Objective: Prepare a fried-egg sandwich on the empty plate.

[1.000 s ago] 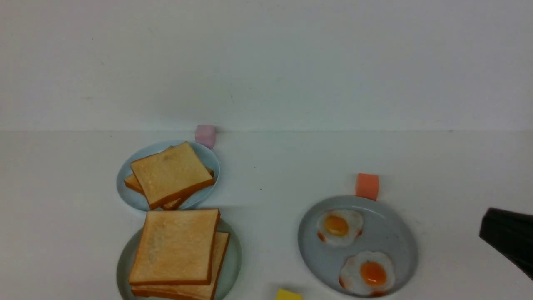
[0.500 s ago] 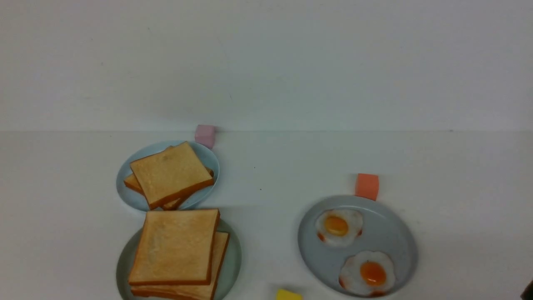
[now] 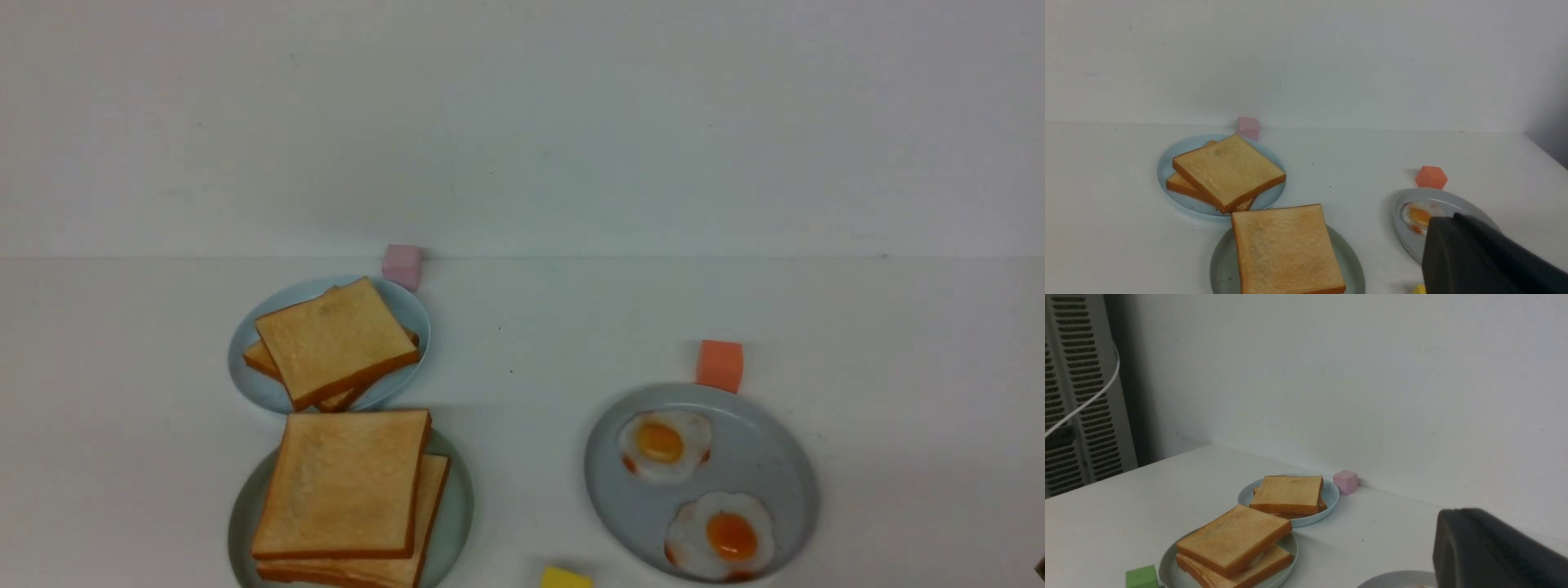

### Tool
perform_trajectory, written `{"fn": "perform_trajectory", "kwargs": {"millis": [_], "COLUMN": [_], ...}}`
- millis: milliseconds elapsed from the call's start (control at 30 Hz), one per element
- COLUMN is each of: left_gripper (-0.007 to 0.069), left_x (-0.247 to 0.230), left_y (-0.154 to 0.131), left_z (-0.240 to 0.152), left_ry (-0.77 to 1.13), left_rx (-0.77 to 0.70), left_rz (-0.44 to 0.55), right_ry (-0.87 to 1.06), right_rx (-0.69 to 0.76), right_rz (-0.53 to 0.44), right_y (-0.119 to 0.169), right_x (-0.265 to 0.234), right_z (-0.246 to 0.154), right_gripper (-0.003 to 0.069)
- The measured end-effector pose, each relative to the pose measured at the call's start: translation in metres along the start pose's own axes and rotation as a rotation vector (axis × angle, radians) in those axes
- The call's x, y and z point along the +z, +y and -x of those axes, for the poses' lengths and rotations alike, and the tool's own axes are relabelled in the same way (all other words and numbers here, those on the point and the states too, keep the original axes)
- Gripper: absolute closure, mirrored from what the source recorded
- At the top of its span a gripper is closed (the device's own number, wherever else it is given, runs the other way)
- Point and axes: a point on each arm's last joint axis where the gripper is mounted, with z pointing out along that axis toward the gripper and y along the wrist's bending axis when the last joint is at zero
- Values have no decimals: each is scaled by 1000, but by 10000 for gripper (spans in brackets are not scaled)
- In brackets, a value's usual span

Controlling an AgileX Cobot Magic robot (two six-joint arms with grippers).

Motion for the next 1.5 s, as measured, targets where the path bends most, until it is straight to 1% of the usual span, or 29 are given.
{"fn": "perform_trajectory", "kwargs": {"millis": [133,300,567,667,800,833,967,1167,1500], "left_gripper": [638,636,632,629,627,626,622,617,606], "left_x": [4,13,20,24,34,35,43,51,52], "left_y": [3,12,26,40,58,60,67,76,76], "left_z": [-6,-20,-36,-52,-77,-80,-102,-137,-140], "left_ry": [18,62,-45,-86,-51,-42,12,125,130], "left_rx": [-10,-2,5,0,10,22,-11,-55,-63], "left_rz": [4,42,111,191,261,264,259,276,274], "right_ry": [0,0,0,0,0,0,0,0,0], "right_rx": [0,0,0,0,0,0,0,0,0], "right_rz": [0,0,0,0,0,0,0,0,0], "right_y": [0,0,0,0,0,0,0,0,0], "right_x": [0,0,0,0,0,0,0,0,0], "right_z": [0,0,0,0,0,0,0,0,0], "right_gripper": [637,634,624,620,612,611,606,599,586]}}
